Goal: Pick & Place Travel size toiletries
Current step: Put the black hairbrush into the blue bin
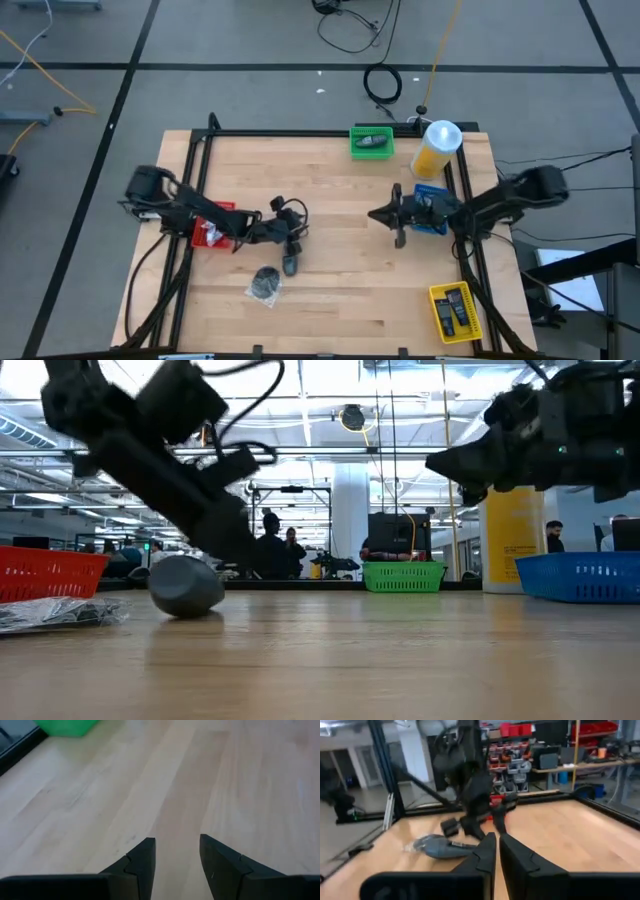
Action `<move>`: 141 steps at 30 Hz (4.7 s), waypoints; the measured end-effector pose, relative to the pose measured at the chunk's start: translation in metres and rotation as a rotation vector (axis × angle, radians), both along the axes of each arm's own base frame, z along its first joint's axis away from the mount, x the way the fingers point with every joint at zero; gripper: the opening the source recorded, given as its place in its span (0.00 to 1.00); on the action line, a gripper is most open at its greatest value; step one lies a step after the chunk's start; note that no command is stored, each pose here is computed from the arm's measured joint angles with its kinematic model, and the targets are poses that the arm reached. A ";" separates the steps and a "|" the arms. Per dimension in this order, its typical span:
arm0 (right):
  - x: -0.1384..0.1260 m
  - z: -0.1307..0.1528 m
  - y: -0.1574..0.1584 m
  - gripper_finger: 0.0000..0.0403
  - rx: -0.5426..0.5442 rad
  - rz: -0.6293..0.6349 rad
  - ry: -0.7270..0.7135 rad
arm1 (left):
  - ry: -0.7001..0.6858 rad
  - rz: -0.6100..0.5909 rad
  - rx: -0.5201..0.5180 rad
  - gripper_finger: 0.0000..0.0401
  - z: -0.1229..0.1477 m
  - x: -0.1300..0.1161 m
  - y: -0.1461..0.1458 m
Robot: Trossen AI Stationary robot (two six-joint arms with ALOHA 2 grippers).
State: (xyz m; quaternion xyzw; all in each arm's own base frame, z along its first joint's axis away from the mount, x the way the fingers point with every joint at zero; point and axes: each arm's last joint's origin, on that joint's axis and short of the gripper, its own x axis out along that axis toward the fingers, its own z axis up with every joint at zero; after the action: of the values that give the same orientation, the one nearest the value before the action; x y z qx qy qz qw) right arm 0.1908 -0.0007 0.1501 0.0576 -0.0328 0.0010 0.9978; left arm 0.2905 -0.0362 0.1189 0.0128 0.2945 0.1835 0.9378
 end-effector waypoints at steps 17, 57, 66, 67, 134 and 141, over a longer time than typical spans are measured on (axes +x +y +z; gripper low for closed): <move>0.107 -0.030 0.030 0.22 -0.291 0.105 0.116 | 0.386 -0.225 -0.415 0.38 0.081 -0.080 -0.063; 0.122 -0.038 0.040 0.32 -0.325 0.131 0.120 | 0.340 -0.468 -0.661 0.04 0.034 -0.048 -0.084; 0.109 -0.029 0.039 0.34 -0.351 0.129 0.107 | -0.077 -0.666 -0.375 0.02 0.089 -0.028 -0.067; 0.107 -0.027 0.040 0.35 -0.370 0.132 0.106 | -0.073 -0.654 -0.358 0.01 0.086 -0.025 -0.061; -0.074 0.129 0.018 0.04 0.589 -0.549 0.788 | -0.226 0.248 0.009 0.46 -0.007 0.025 -0.020; -0.104 0.119 0.010 0.04 0.759 -0.803 0.893 | -0.187 0.263 0.037 0.46 -0.019 0.025 -0.018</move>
State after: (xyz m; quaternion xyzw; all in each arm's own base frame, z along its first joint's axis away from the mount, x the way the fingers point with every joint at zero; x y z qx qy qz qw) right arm 0.0865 0.0094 0.2696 0.3797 0.3624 -0.4018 0.7504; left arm 0.3152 -0.0544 0.1001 -0.0257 0.2014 0.3104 0.9287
